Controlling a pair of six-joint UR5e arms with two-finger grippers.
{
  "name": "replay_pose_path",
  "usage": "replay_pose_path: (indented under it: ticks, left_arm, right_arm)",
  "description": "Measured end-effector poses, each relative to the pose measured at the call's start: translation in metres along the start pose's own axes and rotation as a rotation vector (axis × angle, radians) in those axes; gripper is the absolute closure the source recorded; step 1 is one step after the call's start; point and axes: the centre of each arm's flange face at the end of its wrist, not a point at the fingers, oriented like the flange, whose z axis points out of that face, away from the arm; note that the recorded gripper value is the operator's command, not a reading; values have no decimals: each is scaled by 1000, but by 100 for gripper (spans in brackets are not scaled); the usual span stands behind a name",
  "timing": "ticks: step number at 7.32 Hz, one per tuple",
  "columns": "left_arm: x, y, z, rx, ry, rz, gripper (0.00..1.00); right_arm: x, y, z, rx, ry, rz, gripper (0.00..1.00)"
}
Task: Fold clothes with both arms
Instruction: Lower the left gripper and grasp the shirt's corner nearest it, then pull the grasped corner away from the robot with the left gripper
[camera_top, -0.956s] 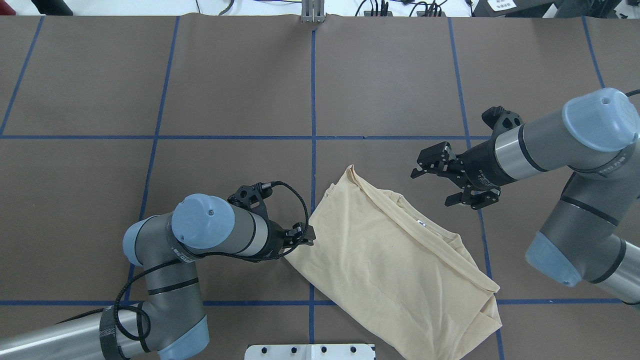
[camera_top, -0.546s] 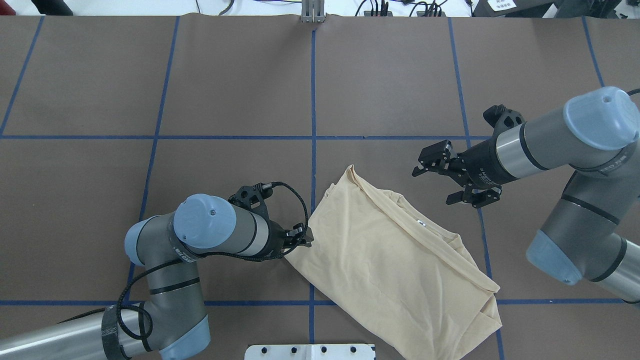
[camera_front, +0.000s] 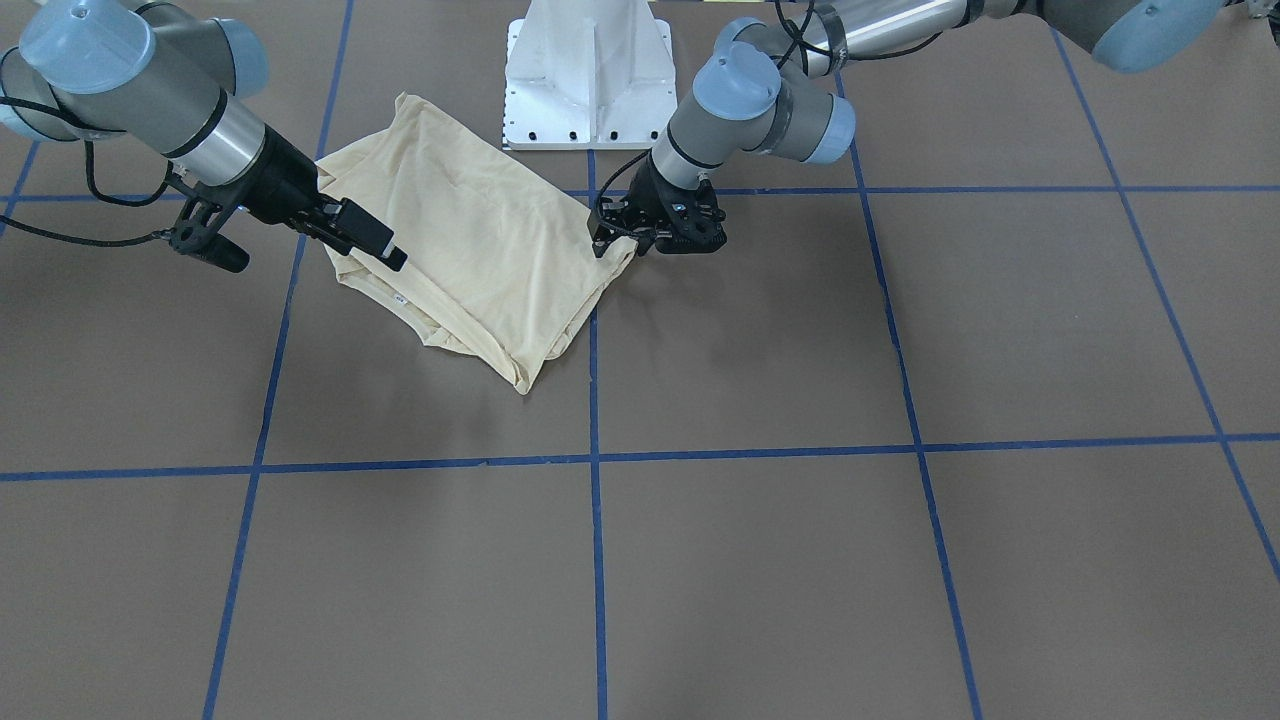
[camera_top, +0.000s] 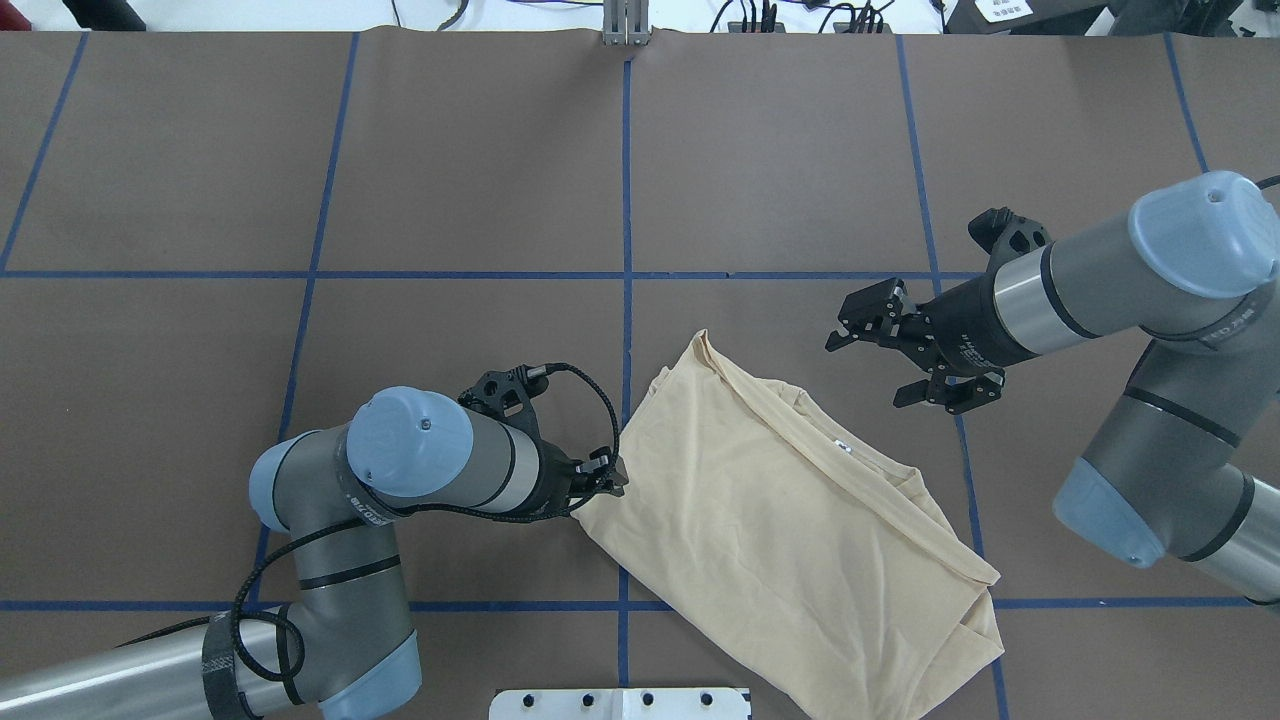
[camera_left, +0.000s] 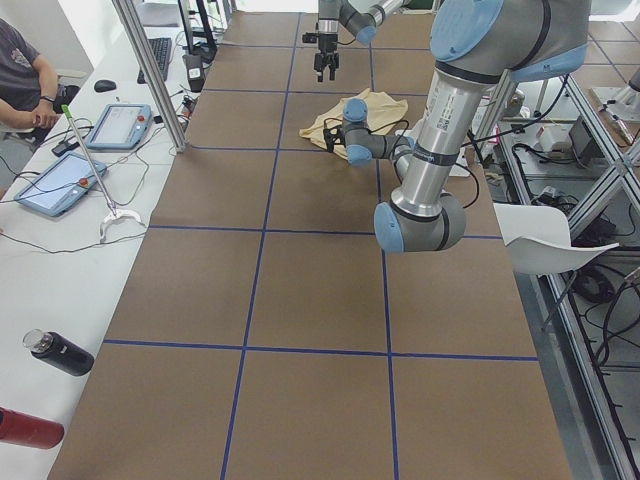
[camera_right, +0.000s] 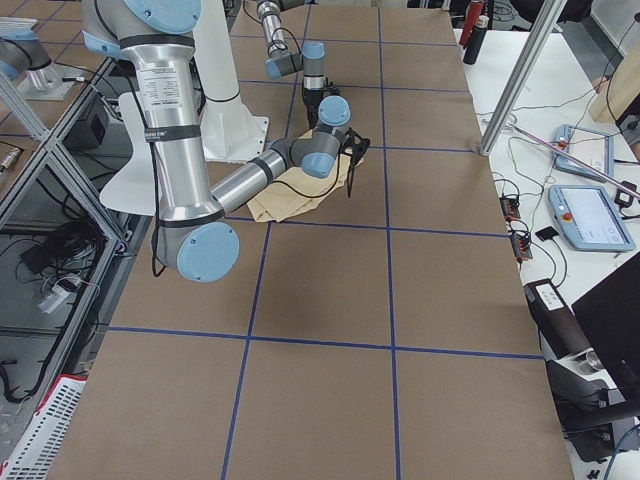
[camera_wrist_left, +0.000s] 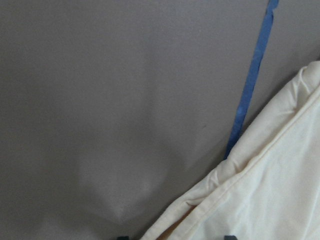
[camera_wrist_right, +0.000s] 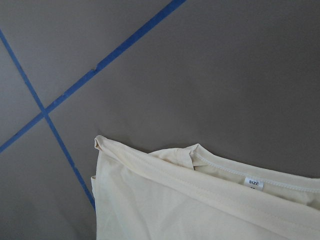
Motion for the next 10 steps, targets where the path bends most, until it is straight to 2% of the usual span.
replay_pose_path:
  ticks: [1,2,3,4,10]
  left_arm:
    - [0,0,1,0,-1,0,30]
    - [0,0,1,0,-2,0,45]
    - [1,1,1,-1,0,1,75]
    - [3,2,1,-1,2,1,100]
    - [13,7,-11,-4,10,0,100]
  right_arm:
    - [0,-1,0,1,1,1,0]
    - [1,-2,1,2,3,3,0]
    - [1,-2,2,3,4,3,0]
    - [2,-3,2,3,4,4,0]
    - [5,-8,3,9,11,6,0]
